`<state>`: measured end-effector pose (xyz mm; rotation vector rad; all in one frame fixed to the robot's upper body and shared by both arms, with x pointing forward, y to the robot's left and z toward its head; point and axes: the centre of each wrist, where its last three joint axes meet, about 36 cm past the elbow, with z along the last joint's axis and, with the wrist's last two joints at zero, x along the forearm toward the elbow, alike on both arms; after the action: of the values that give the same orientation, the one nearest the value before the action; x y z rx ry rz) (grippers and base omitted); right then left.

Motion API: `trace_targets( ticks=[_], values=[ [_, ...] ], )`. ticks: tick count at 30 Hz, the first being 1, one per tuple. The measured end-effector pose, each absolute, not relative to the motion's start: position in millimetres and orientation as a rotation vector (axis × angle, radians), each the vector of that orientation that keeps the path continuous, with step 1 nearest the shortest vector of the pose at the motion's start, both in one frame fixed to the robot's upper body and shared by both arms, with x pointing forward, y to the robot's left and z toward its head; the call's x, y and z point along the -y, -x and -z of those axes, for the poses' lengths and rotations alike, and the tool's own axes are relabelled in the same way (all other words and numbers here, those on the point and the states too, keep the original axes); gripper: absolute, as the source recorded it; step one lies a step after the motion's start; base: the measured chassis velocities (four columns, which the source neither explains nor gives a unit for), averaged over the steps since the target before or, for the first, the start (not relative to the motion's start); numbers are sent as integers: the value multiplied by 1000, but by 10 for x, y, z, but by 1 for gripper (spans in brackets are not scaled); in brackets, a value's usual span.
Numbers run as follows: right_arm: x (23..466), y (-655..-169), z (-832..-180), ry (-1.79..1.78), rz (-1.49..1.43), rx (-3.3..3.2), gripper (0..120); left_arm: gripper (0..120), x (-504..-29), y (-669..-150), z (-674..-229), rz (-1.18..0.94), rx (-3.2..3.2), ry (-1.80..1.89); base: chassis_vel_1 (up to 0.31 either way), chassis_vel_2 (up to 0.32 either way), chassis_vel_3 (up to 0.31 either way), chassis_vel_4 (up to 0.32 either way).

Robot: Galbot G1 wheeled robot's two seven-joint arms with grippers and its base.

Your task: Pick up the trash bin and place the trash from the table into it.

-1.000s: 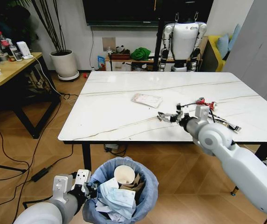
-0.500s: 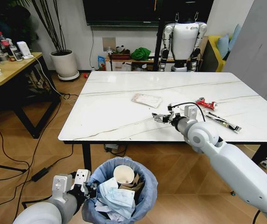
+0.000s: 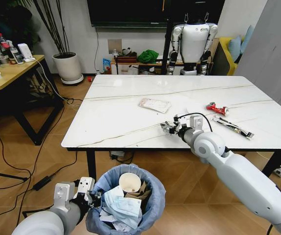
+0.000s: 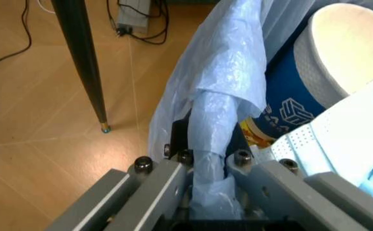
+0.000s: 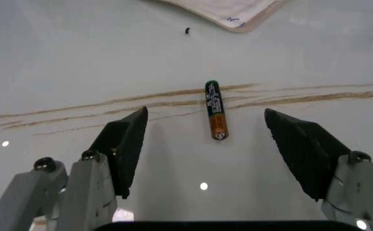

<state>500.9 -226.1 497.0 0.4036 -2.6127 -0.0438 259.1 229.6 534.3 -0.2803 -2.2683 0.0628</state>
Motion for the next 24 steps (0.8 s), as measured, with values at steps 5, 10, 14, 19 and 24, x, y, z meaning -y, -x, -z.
trace_targets(
  ticks=[5, 10, 14, 19, 24],
  values=[
    [2258, -5005, -4955, -403, 41, 2609, 60, 0, -2299, -2593, -5346, -64, 2269, 281, 0, 0, 0, 0],
    [2265, -4989, -4931, -398, 40, 2606, 40, 0, -2298, -2595, -5348, -66, 2270, 282, 0, 0, 0, 0],
    [2277, -4972, -4922, -393, 36, 2605, 27, 0, -2297, -2595, -5348, -67, 2270, 282, 0, 0, 0, 0],
    [2281, -4965, -4925, -387, 30, 2608, 9, 0, -2296, -2600, -5352, -67, 2272, 284, 0, 0, 0, 0],
    [2276, -4953, -4948, -387, 46, 2607, 0, 0, -2297, -2598, -5350, -69, 2271, 283, 0, 0, 0, 0]
  ],
)
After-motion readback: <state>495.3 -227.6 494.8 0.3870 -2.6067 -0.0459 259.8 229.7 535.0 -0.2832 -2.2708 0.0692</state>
